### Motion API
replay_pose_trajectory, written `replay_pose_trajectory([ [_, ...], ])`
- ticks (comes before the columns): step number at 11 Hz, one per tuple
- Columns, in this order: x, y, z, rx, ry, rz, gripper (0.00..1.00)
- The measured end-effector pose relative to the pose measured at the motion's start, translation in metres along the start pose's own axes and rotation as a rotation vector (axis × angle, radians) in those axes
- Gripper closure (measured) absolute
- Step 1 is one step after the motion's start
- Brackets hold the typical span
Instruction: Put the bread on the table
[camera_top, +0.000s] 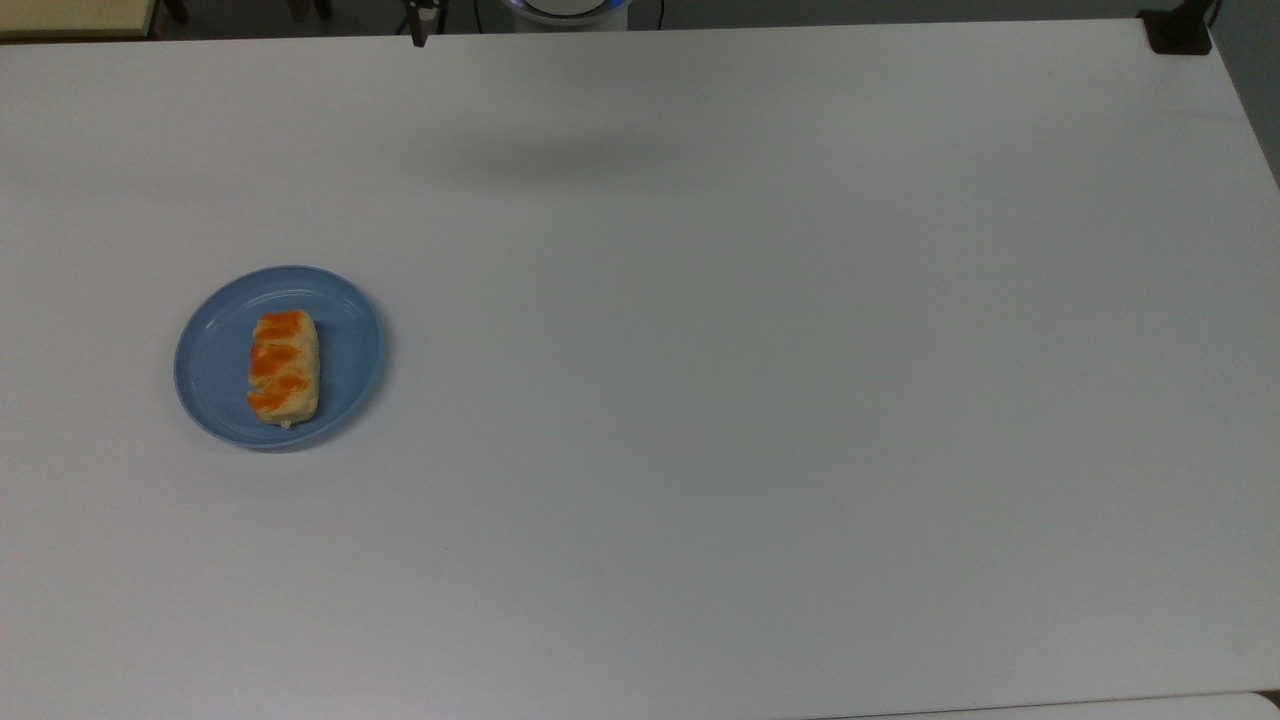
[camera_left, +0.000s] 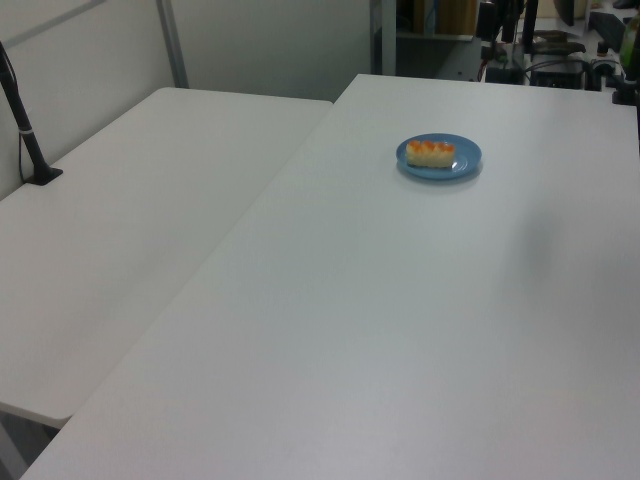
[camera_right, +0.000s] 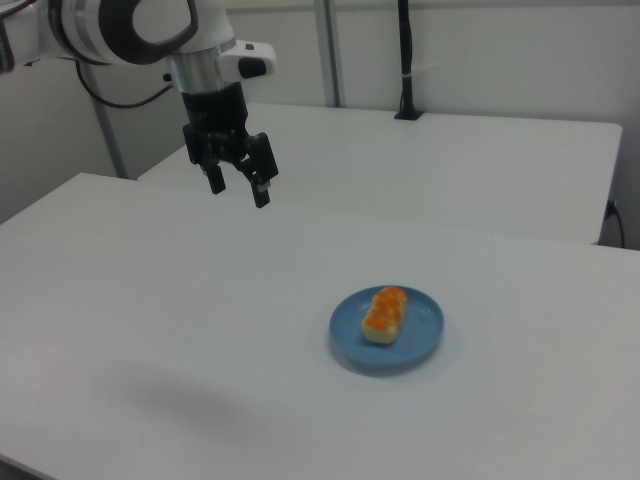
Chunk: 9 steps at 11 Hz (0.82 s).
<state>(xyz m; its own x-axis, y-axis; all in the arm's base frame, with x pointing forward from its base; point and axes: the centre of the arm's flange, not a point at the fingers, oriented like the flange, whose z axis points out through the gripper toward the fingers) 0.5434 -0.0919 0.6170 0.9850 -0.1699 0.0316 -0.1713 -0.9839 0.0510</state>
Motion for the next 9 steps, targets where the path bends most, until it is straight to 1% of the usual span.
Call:
replay_pose_trajectory([
  [2, -0.0065, 0.0012, -0.005, 0.002, -0.015, -0.023, 0.0],
  [6, -0.01, -0.0041, -0.0053, 0.003, -0.033, -0.044, 0.0],
  [9, -0.0065, -0.0062, 0.0027, 0.002, -0.048, -0.111, 0.0],
])
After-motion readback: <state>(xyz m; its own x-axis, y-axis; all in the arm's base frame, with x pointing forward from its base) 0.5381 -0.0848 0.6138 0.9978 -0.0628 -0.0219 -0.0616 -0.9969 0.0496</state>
